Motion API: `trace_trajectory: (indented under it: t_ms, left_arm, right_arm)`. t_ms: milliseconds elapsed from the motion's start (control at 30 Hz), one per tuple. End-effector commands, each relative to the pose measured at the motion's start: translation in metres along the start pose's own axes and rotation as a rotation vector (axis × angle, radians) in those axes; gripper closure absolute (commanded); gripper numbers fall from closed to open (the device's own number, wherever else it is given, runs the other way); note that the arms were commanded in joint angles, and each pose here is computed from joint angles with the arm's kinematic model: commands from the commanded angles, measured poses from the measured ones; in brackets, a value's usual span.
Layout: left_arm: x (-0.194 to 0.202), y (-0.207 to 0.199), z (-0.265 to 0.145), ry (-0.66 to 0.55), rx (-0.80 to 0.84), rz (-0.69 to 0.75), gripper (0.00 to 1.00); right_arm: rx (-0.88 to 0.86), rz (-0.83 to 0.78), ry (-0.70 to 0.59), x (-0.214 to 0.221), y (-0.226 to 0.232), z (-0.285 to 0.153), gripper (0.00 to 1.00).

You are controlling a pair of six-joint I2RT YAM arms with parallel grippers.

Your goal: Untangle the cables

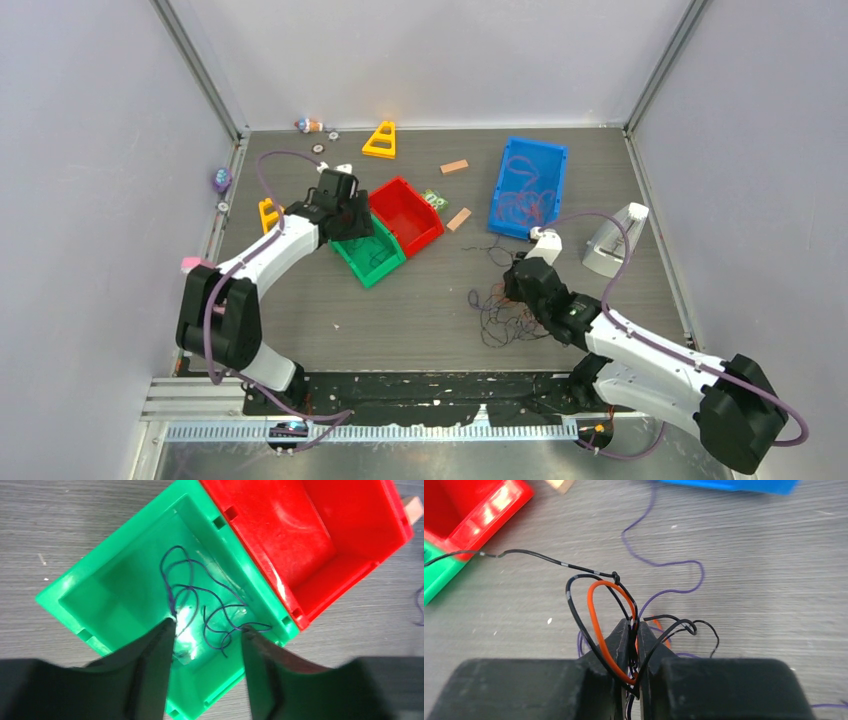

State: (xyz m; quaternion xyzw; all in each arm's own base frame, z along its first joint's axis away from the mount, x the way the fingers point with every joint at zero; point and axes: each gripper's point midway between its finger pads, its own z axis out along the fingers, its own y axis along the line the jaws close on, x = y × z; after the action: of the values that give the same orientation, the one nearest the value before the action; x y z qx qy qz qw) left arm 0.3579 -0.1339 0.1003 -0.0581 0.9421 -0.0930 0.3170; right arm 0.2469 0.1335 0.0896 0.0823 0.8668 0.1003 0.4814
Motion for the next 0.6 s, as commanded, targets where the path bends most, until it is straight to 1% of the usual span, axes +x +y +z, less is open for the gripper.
trace_trajectory:
  t_ms: [0,33,67,100,133,200,233,267,333,367,400,433,467,500,567]
  left_arm:
    - [-0.032,-0.024,-0.024,-0.149,0.143,0.015,0.39]
    - [-0.030,-0.028,-0.030,-0.159,0.179,0.021,0.35]
    - [-0.031,-0.030,-0.036,-0.177,0.195,0.026,0.32]
    - [-0.030,-0.031,-0.042,-0.184,0.213,0.030,0.29]
    - [-0.029,-0.034,-0.049,-0.188,0.234,0.037,0.25]
    - [-0.024,-0.039,-0.064,-0.192,0.273,0.051,0.11]
    - [-0.020,-0.041,-0.071,-0.196,0.289,0.058,0.03]
    - [-0.018,-0.042,-0.081,-0.211,0.308,0.064,0.01]
    - [-0.010,-0.044,-0.094,-0.221,0.332,0.079,0.01]
    - [-0.002,-0.046,-0.109,-0.218,0.367,0.105,0.00]
    - [0.002,-0.046,-0.113,-0.215,0.377,0.118,0.01]
    - [0.008,-0.045,-0.117,-0.210,0.378,0.128,0.00]
    - [0.013,-0.043,-0.118,-0.208,0.376,0.143,0.00]
    - [0.017,-0.041,-0.120,-0.207,0.364,0.154,0.00]
    - [0.029,-0.035,-0.119,-0.174,0.339,0.172,0.01]
  right_arm:
    - [-0.307,-0.042,0.018,-0.002,0.058,-0.005,0.83]
    - [-0.384,-0.069,0.048,0.006,0.069,-0.009,0.83]
    - [-0.436,-0.067,0.032,0.001,0.079,-0.012,0.82]
    - [-0.500,-0.082,0.058,0.007,0.089,-0.017,0.82]
    - [-0.563,-0.091,0.040,0.002,0.101,-0.021,0.82]
    - [-0.656,-0.110,0.064,0.006,0.117,-0.028,0.81]
    - [-0.701,-0.115,0.072,0.006,0.125,-0.033,0.79]
    - [-0.726,-0.119,0.070,0.005,0.130,-0.034,0.77]
    - [-0.773,-0.120,0.086,0.006,0.139,-0.038,0.68]
    - [-0.764,-0.114,0.116,0.010,0.137,-0.039,0.36]
    - [-0.757,-0.115,0.118,0.011,0.135,-0.040,0.30]
    - [-0.742,-0.123,0.139,0.018,0.129,-0.039,0.20]
    - [-0.738,-0.126,0.129,0.016,0.127,-0.042,0.16]
    - [-0.722,-0.132,0.146,0.023,0.120,-0.041,0.09]
    - [-0.718,-0.135,0.126,0.020,0.114,-0.047,0.05]
